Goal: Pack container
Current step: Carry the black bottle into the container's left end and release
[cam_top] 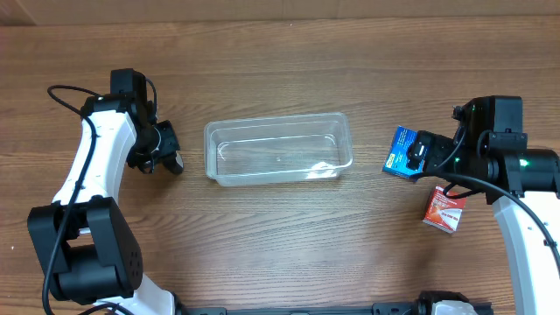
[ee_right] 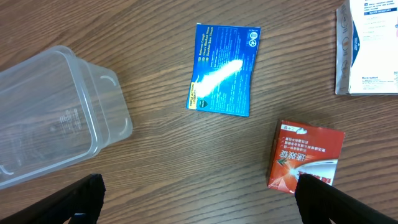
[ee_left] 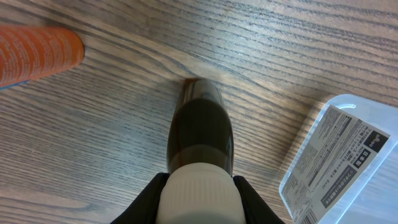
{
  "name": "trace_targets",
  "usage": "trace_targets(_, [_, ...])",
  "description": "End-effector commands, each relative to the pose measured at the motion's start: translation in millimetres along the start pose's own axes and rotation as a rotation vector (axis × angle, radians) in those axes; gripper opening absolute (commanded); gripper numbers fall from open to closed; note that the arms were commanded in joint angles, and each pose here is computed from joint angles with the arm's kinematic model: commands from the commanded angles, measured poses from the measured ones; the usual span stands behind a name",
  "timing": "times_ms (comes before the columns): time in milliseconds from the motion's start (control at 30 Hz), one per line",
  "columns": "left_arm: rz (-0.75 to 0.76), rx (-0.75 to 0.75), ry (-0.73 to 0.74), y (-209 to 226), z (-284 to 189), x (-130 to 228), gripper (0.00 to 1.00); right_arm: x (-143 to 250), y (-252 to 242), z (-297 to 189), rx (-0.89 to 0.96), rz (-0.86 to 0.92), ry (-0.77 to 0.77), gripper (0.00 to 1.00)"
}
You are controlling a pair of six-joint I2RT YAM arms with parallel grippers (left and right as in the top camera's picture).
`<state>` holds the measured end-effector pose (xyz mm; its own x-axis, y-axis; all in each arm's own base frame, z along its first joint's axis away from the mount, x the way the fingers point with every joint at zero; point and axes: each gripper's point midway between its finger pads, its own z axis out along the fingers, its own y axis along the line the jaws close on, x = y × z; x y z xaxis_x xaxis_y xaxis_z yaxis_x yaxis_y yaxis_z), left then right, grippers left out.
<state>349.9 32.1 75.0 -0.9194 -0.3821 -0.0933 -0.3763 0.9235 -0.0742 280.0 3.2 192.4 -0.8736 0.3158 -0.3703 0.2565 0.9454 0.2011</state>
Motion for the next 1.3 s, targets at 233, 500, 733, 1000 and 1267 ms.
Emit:
trace_targets(233, [0.003, 0.127, -0.009, -26.0, -35.1, -14.6, 0.05, -9.8, 4.6, -7.6, -0.019, 0.001, -0.037, 1.0])
trace_targets(500, [0.094, 0.204, -0.121, -66.3, -130.8, -31.7, 0.04, -10.9, 5.0, -7.7, -0.02, 0.001, -0.041, 1.0])
trace_targets(733, [0.286, 0.232, -0.15, -123.7, -154.3, -1.4, 0.04, -11.4, 5.1, -7.7, -0.021, 0.001, -0.043, 1.0])
trace_targets(1000, [0.391, 0.044, -0.115, -139.2, -109.0, 31.4, 0.04, -10.0, 4.7, -7.6, -0.019, 0.001, -0.037, 1.0])
trace_targets(1267, [0.376, 0.0, -0.115, -131.0, -49.5, 28.9, 0.04, -8.8, 4.4, -7.6, -0.018, 0.002, -0.033, 1.0])
